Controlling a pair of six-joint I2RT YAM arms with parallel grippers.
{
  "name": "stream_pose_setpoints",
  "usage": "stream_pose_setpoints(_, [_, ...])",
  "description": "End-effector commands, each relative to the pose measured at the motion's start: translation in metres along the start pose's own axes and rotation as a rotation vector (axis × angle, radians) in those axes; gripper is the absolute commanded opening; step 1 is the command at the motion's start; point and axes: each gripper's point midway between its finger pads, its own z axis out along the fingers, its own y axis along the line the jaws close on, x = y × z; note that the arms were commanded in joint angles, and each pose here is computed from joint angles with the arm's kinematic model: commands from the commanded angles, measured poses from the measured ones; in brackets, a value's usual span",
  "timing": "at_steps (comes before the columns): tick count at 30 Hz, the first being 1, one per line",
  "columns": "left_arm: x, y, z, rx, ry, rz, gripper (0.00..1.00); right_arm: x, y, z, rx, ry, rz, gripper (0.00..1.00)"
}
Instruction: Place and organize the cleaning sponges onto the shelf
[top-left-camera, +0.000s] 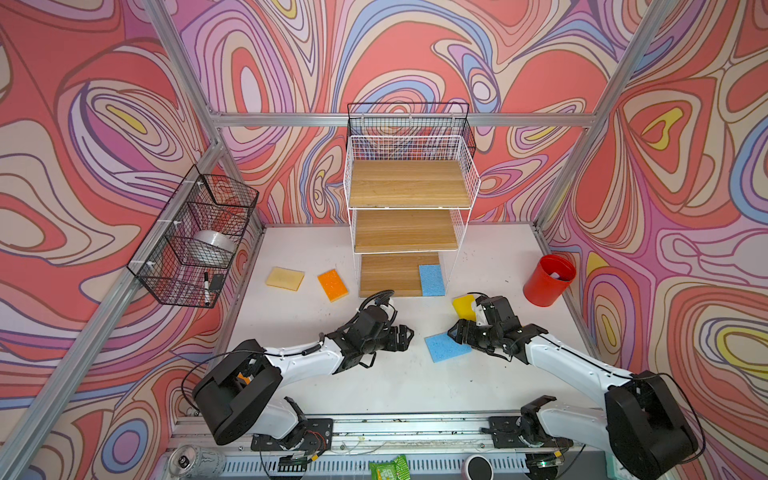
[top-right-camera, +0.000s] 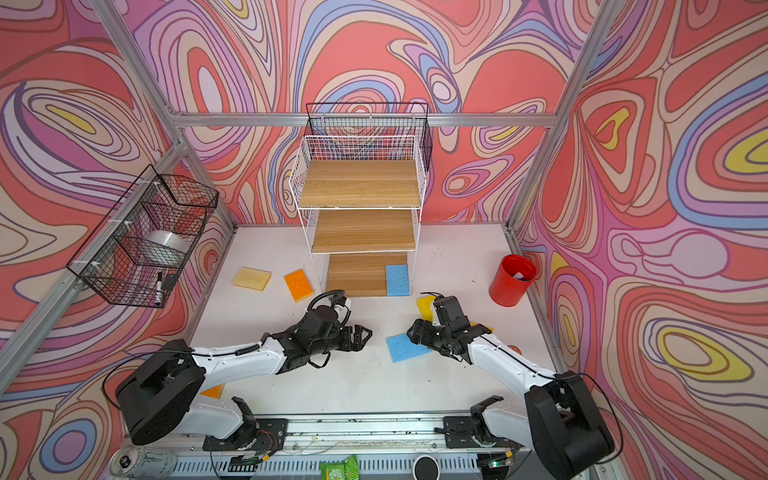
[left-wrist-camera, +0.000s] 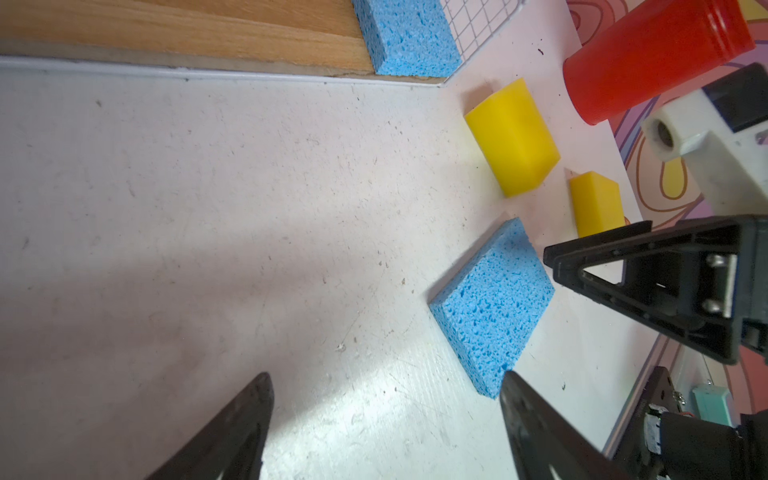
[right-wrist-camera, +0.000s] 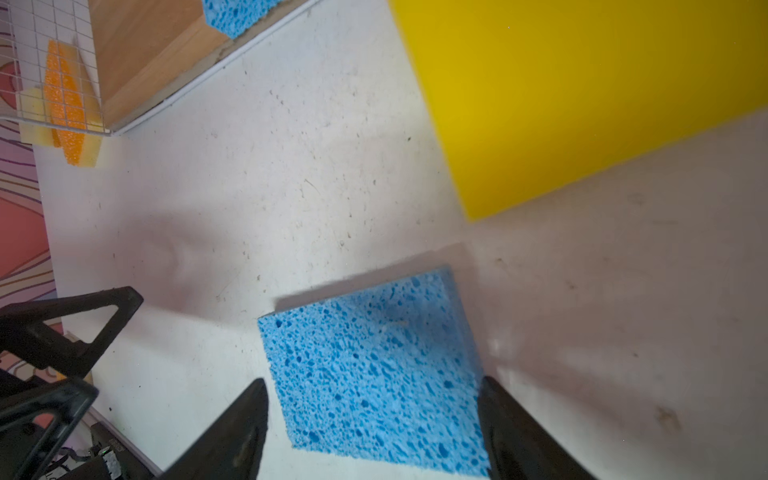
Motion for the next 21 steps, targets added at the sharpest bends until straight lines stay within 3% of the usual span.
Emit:
stream_pose_setpoints(1, [-0.007,-0.005,0.003,0.008,-0.023,-0.007,0.87,0.002,0.007,0.0,-0.04,0.018,-0.019,0.81])
stream_pose_setpoints(9, [-0.004,0.001,-0.004,0.0,-0.038,-0.015,0.87,0.014,0.016,-0.001,-0.057,0.034,-0.033,0.8])
stream_pose_setpoints(15, [-0.001,0.004,-0.007,-0.003,-0.044,-0.023,0.87,-0.001,0.008,-0.016,0.025,-0.042,-0.037,0.82])
stream_pose_setpoints(21, [-0.001,0.006,-0.007,-0.011,-0.046,-0.02,0.87,-0.001,0.0,-0.007,0.066,-0.014,-0.038,0.82])
